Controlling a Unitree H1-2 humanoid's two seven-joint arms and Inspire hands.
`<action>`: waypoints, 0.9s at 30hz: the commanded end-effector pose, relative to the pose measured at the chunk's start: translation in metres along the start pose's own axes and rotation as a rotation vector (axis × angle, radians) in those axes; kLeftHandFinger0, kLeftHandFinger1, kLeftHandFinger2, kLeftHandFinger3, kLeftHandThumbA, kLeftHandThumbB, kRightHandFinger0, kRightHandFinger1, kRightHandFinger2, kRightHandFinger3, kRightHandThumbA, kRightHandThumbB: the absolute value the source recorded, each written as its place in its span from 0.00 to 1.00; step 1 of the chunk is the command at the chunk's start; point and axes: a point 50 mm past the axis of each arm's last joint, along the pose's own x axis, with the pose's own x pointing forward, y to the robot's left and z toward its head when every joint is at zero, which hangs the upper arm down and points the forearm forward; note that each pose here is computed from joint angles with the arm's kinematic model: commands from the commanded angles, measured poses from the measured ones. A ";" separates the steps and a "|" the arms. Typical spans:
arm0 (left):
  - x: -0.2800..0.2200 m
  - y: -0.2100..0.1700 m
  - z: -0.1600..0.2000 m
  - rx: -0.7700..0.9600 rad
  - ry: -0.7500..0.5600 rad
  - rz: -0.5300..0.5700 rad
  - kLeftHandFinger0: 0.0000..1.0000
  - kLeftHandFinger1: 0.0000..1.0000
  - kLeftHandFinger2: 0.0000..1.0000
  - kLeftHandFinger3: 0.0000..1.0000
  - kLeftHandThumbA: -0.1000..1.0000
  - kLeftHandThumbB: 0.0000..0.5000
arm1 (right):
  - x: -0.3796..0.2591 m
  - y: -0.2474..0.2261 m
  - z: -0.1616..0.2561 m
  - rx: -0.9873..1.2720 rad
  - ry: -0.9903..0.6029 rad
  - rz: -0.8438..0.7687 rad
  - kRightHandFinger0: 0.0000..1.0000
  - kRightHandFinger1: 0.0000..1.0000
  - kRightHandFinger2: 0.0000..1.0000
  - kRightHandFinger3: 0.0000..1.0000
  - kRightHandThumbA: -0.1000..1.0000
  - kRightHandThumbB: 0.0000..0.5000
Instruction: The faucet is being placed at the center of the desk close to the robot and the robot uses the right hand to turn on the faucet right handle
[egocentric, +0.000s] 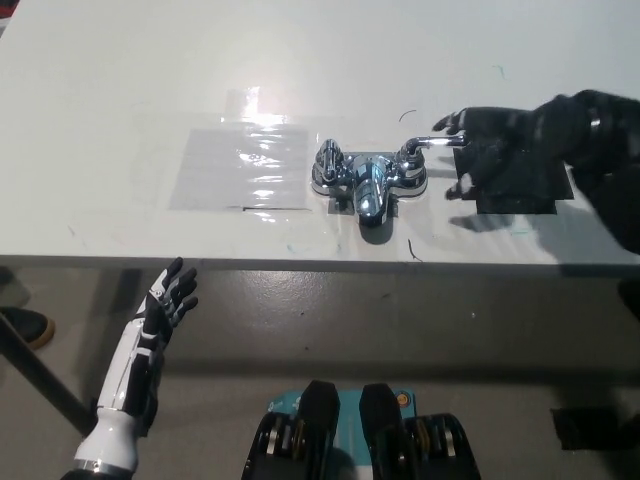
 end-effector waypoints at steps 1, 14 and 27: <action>0.034 0.015 0.032 0.013 -0.179 0.019 1.00 1.00 1.00 1.00 1.00 0.48 | -0.254 -0.150 0.060 -0.226 -0.270 -0.173 1.00 1.00 1.00 1.00 0.77 0.97; 0.053 0.016 0.040 0.003 -0.223 0.034 1.00 1.00 1.00 1.00 1.00 0.50 | -0.326 -0.167 0.049 -0.232 -0.312 -0.401 1.00 1.00 1.00 1.00 0.87 1.00; 0.065 0.020 0.053 -0.002 -0.237 0.021 1.00 1.00 1.00 1.00 1.00 0.47 | -0.361 0.013 0.015 0.133 -1.000 -0.942 1.00 1.00 1.00 1.00 1.00 0.74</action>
